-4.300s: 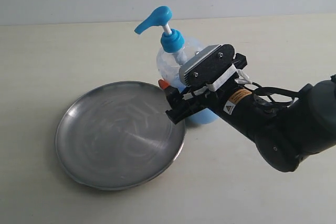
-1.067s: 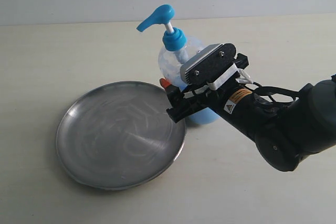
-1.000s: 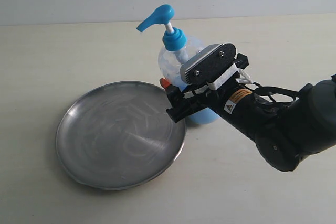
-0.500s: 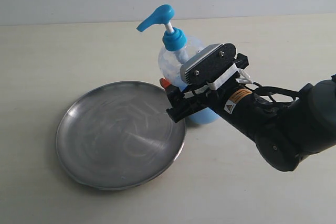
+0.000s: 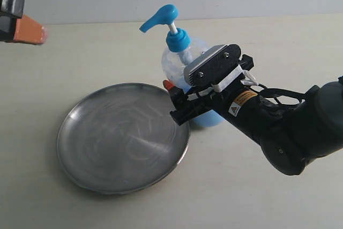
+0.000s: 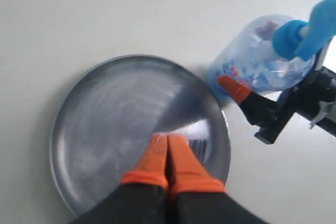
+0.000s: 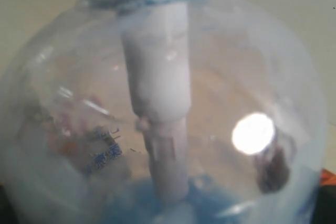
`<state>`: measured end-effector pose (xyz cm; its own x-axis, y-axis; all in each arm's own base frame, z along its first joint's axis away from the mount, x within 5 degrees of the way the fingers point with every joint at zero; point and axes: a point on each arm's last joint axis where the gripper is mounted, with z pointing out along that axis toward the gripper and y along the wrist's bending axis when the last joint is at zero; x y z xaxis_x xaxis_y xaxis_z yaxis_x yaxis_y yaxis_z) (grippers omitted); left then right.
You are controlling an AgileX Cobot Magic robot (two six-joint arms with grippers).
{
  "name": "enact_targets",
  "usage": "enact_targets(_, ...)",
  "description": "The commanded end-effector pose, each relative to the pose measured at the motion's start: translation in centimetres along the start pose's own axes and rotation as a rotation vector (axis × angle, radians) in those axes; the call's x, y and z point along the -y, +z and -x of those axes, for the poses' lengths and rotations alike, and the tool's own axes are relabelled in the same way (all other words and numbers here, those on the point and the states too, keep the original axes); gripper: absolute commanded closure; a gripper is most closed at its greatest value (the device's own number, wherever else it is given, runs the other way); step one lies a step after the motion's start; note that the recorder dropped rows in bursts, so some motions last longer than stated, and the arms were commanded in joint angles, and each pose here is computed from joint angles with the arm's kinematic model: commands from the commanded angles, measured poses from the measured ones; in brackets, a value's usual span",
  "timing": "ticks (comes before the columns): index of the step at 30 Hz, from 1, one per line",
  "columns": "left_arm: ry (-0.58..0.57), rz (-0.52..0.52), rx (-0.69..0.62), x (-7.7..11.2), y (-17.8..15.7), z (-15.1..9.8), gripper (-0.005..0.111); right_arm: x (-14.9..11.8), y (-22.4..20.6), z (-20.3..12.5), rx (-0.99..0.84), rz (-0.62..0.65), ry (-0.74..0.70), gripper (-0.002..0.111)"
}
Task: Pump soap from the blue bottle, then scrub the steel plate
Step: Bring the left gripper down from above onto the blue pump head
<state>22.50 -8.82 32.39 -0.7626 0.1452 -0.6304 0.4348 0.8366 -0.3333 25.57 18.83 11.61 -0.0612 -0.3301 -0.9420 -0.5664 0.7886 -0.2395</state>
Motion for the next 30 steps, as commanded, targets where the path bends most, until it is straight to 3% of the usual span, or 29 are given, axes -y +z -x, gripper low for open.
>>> enact_targets(1, 0.056, -0.064, -0.004, 2.0, 0.7, 1.6, 0.107, 0.3, 0.0, 1.3, 0.081, -0.017, -0.008, 0.108)
enact_targets(15, 0.122, -0.087, -0.106, 5.6, 4.5, 5.1, 0.107, 0.3, 0.0, 1.3, 0.081, -0.017, -0.008, 0.108)
enact_targets(30, 0.188, -0.152, -0.086, 9.0, 5.9, 7.6, 0.107, 0.3, 0.0, 1.3, 0.081, -0.017, -0.008, 0.108)
